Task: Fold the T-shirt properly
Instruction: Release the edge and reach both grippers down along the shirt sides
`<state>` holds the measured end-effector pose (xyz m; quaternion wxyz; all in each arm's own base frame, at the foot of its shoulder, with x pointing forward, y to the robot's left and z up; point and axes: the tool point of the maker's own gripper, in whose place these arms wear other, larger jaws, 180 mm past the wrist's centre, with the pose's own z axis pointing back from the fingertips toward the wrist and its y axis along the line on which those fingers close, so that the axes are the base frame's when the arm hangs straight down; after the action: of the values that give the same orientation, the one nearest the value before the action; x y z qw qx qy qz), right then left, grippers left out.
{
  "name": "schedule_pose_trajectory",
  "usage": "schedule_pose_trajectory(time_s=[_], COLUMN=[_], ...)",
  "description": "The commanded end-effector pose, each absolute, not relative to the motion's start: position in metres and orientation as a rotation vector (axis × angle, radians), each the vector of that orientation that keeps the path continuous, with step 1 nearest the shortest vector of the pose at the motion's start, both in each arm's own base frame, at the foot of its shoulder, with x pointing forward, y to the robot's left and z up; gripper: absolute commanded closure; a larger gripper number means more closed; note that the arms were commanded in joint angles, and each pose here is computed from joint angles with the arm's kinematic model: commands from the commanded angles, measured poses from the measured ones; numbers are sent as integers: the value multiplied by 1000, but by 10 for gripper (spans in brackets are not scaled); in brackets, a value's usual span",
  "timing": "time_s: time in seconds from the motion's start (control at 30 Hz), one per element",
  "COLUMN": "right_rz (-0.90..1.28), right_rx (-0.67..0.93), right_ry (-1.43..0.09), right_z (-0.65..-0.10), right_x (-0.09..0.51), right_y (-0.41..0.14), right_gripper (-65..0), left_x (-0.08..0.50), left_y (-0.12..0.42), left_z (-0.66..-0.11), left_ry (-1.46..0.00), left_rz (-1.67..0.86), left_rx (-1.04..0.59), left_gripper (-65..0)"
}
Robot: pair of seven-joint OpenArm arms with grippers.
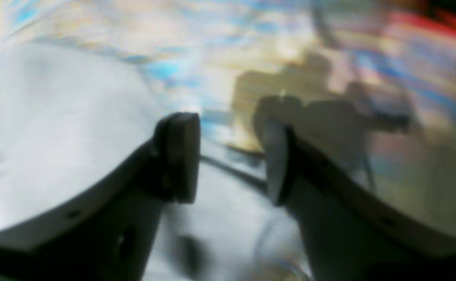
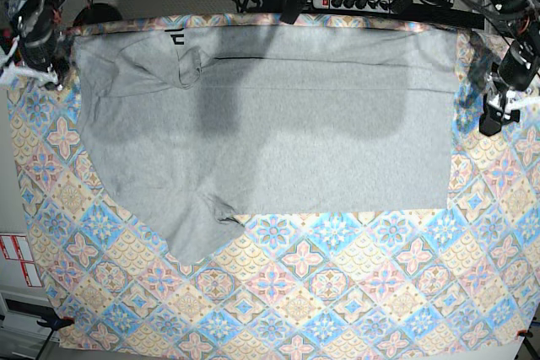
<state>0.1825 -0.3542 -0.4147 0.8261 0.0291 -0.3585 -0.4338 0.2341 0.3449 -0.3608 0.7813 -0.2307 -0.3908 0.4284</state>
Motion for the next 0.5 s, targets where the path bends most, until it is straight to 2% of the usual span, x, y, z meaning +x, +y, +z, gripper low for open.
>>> schedule_pose_trajectory(time_s=[0.0,0.13,0.33,0.47], right_rz=[-885,-773,-555,-432], right_rx=[57,118,189,177], right_ry=[-804,-816,-851,-863], right_z=[-403,-399,-380,-369], right_x=[197,238,297,322], right_y=[-355,-324,-280,-263], right_gripper=[-264,-264,-263,-263], left_x=[249,281,322,345], left_y=[345,340,351,357], left_z=[-348,-348,-372,-382], left_ry=[-880,-880,-820,-818], left_rz=[879,815,887,865], left_rx=[-494,-449,-438,-341], left_gripper=[-357,-357,-354,-353])
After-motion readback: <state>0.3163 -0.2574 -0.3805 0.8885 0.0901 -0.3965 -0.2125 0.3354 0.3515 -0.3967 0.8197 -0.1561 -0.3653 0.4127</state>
